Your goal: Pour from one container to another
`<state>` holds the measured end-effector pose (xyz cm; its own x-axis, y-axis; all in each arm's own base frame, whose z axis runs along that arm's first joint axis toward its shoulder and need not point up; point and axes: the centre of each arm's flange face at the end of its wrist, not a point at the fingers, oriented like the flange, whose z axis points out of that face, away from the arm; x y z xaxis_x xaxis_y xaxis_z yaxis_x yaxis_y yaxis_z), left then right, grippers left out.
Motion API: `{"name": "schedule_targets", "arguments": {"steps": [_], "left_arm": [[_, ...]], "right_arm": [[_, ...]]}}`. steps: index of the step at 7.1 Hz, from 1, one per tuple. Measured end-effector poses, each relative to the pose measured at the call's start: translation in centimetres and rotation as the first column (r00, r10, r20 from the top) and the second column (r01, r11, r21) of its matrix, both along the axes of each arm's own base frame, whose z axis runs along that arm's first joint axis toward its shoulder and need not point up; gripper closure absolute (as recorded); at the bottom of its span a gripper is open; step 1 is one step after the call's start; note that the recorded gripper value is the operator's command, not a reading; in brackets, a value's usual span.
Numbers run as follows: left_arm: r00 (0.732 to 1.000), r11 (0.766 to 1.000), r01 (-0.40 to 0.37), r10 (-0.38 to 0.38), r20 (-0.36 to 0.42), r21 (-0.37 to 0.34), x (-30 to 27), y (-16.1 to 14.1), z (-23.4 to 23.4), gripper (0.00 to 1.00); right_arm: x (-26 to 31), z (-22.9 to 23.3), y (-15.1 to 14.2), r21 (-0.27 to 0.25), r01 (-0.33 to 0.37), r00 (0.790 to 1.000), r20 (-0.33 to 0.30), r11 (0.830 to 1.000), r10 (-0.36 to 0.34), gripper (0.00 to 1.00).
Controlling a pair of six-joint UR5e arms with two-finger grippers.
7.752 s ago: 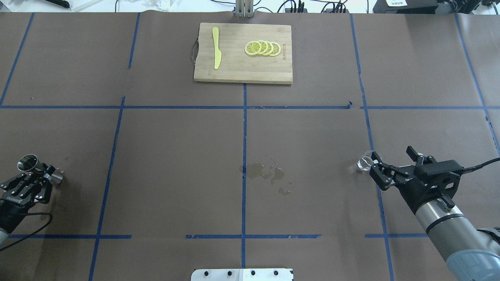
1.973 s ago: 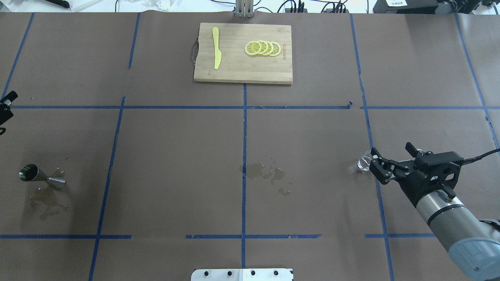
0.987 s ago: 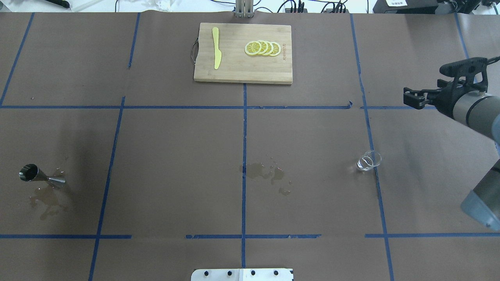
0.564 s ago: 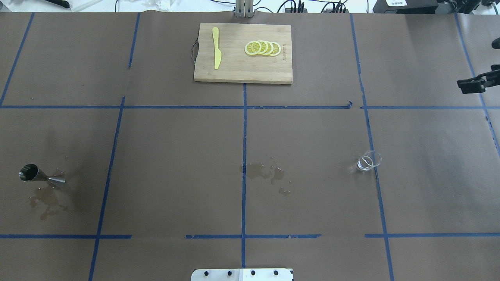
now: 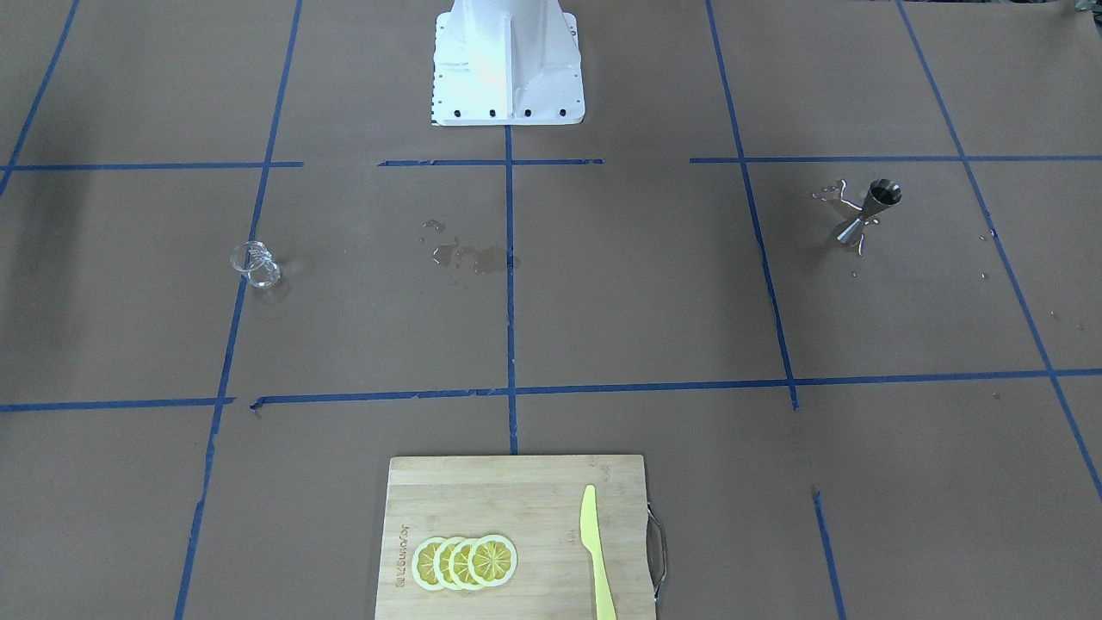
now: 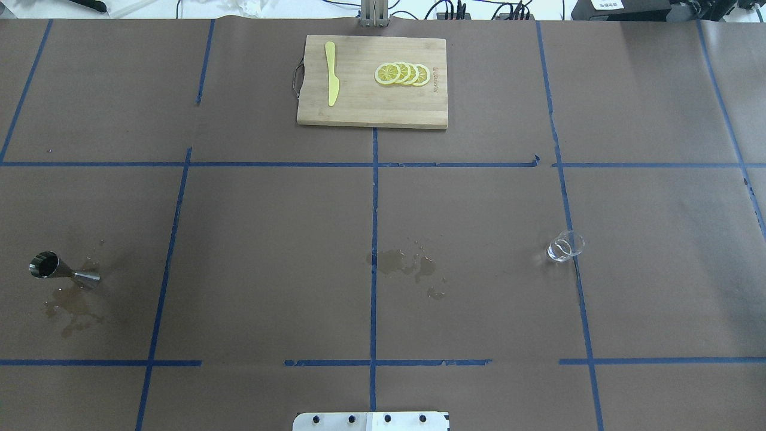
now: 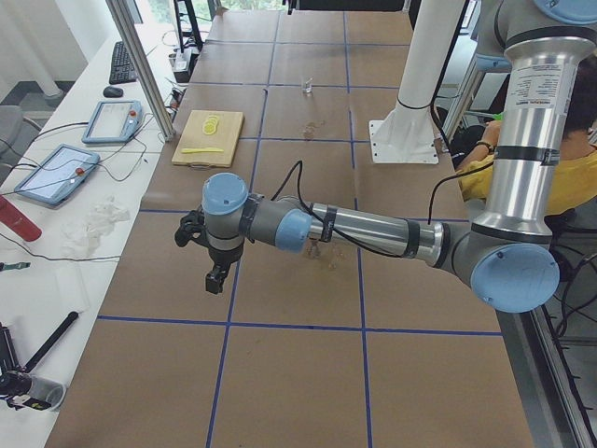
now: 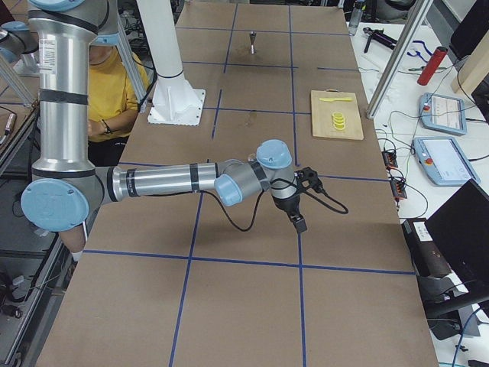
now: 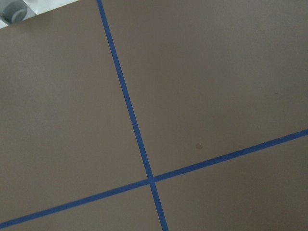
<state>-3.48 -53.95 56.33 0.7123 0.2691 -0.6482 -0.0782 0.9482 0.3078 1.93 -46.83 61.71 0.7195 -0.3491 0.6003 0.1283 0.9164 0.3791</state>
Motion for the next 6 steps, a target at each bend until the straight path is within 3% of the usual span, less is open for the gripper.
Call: {"name": "schedule_targets", "arguments": {"steps": [2,4,6], "left_arm": [[1.0,0.999,-0.011,0.011,-0.007,-0.037,0.0,1.7,0.8,0.0],[0.999,0.997,-0.053,0.053,-0.001,-0.05,0.0,4.1,3.1,0.0],[0.997,0.993,-0.069,0.067,-0.026,-0.098,0.2,5.9,4.7,0.0]], "right_arm": [[1.1,2.4,2.0,-0.067,0.011,0.998,0.056,0.998,-0.007,0.0],[0.7,2.7,1.5,-0.142,0.025,0.998,0.061,0.99,-0.016,0.0],[0.2,2.5,0.9,-0.174,0.032,0.998,0.056,0.984,-0.023,0.0]]}}
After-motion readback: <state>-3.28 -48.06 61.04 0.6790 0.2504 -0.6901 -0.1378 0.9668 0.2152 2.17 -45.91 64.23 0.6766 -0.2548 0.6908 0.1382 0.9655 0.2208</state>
